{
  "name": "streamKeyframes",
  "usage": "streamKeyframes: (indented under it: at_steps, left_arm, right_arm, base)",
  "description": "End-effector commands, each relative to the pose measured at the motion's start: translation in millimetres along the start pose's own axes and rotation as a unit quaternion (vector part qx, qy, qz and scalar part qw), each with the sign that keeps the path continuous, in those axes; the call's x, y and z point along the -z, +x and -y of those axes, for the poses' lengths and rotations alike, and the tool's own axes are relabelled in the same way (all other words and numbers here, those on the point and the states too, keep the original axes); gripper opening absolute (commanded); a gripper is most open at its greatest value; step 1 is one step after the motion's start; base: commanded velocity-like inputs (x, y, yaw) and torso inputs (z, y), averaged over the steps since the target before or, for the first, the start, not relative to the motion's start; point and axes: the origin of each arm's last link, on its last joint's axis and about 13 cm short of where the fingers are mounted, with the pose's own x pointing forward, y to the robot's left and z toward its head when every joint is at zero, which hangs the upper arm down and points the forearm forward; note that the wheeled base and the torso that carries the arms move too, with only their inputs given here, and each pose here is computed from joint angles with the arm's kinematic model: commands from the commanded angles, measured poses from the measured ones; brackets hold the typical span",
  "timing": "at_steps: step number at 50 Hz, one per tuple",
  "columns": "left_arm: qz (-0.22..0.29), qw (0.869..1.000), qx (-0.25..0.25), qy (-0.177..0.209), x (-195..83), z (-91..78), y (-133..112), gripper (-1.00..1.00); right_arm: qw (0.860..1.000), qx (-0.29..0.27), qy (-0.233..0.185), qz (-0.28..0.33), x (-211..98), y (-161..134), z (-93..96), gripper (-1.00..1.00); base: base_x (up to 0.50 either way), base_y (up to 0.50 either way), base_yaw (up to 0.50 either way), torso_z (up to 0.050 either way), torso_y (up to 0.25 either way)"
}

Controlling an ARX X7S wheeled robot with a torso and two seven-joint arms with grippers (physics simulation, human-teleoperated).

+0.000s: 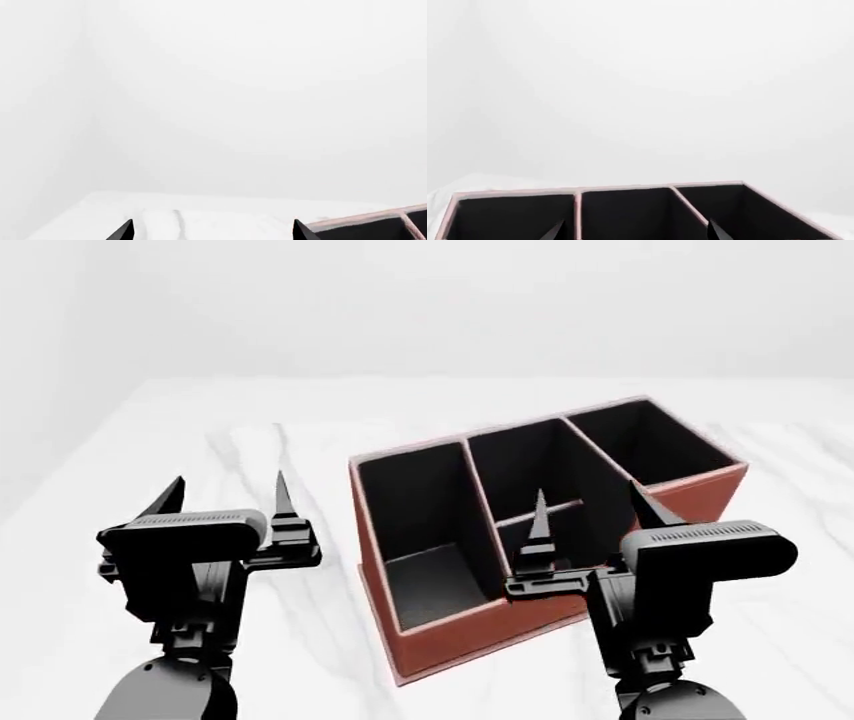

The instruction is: Pick up the book and place it in the left compartment of the caddy.

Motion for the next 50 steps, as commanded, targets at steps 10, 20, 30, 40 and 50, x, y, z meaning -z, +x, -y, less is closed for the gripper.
streamKeyframes:
  at_steps: [10,20,30,40,50]
  left_arm:
    - [0.001,1.0,0.0,0.0,-0.5,-0.7,-0.3,1.0]
    - [0.0,1.0,0.0,0.001,-0.3,-1.8,-0.3,1.0]
    - [0.0,1.0,-0.001,0.001,-0.9,-3.3,-0.4,1.0]
    - [-0.002,1.0,-0.002,0.0,1.2,-4.5,1.2,1.0]
    - [-0.003,1.0,-0.001,0.001,1.2,-4.7,2.1,1.0]
  right_arm:
    - [0.999,0.017,0.019,-0.029,-2.8,2.7,3.2,1.0]
    - [0.988,0.026,0.047,-0.145,-39.9,-18.7,12.5,1.0]
    - [0.951,0.133,0.063,-0.273,-63.9,-31.2,23.8,1.0]
    - [0.925,0.086,0.105,-0.354,-83.5,-59.5,21.3,1.0]
    - [0.886,0.144,0.204,-0.391,-81.7,-85.5,26.7,1.0]
  base:
    - [0.25,0.0,0.0,0.0,0.001]
    - [0.0,0.0,0.0,0.0,0.0]
    - [0.0,0.0,0.0,0.0,0.0]
    - [0.0,0.0,0.0,0.0,0.0]
    - [0.0,0.0,0.0,0.0,0.0]
